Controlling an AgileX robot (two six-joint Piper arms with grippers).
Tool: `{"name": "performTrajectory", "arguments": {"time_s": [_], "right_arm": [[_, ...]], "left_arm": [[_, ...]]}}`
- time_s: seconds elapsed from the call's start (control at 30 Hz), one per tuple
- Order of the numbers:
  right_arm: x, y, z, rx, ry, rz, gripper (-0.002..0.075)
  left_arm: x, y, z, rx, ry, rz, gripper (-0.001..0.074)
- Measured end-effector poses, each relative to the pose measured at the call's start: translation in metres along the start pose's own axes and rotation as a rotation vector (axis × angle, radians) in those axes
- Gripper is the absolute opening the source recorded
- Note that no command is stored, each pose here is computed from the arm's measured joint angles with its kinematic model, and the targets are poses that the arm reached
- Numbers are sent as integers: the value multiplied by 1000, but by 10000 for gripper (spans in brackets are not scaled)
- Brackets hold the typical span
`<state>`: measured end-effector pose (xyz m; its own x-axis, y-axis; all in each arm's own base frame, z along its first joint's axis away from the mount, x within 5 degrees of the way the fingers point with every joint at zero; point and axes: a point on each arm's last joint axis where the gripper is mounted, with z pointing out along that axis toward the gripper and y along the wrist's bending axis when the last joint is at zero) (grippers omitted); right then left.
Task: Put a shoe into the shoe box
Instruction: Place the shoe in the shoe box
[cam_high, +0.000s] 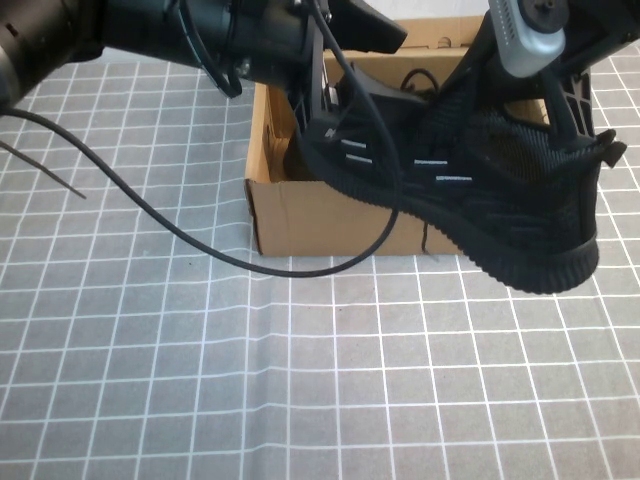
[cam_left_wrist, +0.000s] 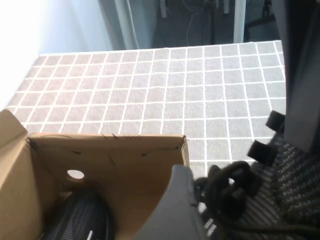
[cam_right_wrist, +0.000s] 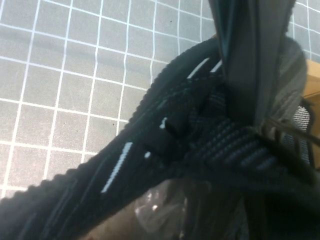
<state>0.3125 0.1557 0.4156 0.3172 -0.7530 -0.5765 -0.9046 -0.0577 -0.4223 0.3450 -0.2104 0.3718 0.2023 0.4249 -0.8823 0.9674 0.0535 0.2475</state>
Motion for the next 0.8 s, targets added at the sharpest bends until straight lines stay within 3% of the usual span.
{"name": "performTrajectory", "arguments": {"time_s": [0.8], "right_arm": [[3, 1, 1, -18, 28, -40, -6]], "left_arm": [[25, -11, 53, 160, 28, -46, 559]]}}
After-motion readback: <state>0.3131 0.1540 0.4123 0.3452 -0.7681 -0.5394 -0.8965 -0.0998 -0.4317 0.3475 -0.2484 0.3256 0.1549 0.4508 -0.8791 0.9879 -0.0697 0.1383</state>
